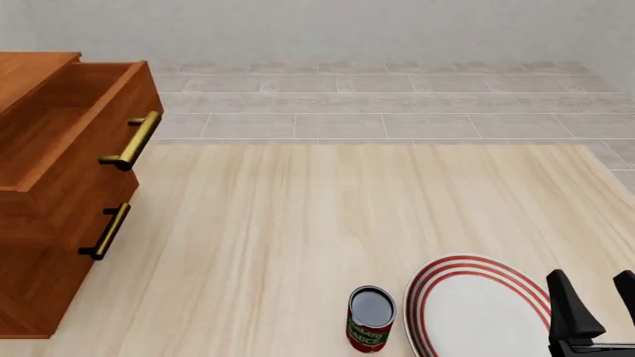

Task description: Put the bowl on top of the cabinet.

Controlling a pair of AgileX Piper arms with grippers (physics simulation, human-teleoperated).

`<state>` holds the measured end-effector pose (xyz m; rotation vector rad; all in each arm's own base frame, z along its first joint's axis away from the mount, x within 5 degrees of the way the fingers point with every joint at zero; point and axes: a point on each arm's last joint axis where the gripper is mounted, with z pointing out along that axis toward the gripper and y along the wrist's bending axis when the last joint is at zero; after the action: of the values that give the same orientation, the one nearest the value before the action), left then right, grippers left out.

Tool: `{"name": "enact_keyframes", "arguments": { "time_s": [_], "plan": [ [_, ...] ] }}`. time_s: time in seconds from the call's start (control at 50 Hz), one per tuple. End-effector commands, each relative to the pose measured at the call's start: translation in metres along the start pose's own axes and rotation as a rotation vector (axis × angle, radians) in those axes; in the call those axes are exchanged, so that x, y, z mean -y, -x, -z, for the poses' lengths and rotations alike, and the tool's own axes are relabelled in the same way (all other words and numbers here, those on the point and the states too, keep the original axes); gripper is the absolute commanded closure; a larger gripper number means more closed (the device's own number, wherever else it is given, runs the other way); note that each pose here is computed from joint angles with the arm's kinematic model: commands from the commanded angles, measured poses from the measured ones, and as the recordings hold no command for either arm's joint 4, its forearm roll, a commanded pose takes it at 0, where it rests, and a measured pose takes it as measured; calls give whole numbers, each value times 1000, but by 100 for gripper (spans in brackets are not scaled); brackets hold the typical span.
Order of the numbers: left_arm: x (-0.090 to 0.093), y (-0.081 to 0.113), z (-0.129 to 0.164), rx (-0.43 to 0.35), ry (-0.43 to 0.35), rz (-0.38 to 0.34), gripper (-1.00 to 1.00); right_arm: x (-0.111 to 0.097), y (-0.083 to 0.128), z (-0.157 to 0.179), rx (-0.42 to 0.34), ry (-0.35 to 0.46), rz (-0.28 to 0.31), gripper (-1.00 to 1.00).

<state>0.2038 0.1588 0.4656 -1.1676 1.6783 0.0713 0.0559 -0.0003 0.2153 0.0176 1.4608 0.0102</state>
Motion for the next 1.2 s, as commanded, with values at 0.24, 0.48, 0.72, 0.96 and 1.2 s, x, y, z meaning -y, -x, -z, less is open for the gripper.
{"name": "enact_keyframes", "arguments": {
  "time_s": [0.24,0.48,0.72,0.96,1.2],
  "plan": [
    [-4,-7,-14,-18,7,10,100,0,0,0,-2,0,2,-100],
    [-4,-12,-16,-26,4,15,100,0,0,0,-3,1,5,-100],
    [-5,-14,-17,-27,3,20,100,0,0,0,-4,3,7,-100],
    [-4,-15,-18,-30,0,20,100,0,0,0,-4,3,9,-100],
    [-4,-20,-21,-38,-5,35,100,0,0,0,-5,5,11,-100]
  ]
}}
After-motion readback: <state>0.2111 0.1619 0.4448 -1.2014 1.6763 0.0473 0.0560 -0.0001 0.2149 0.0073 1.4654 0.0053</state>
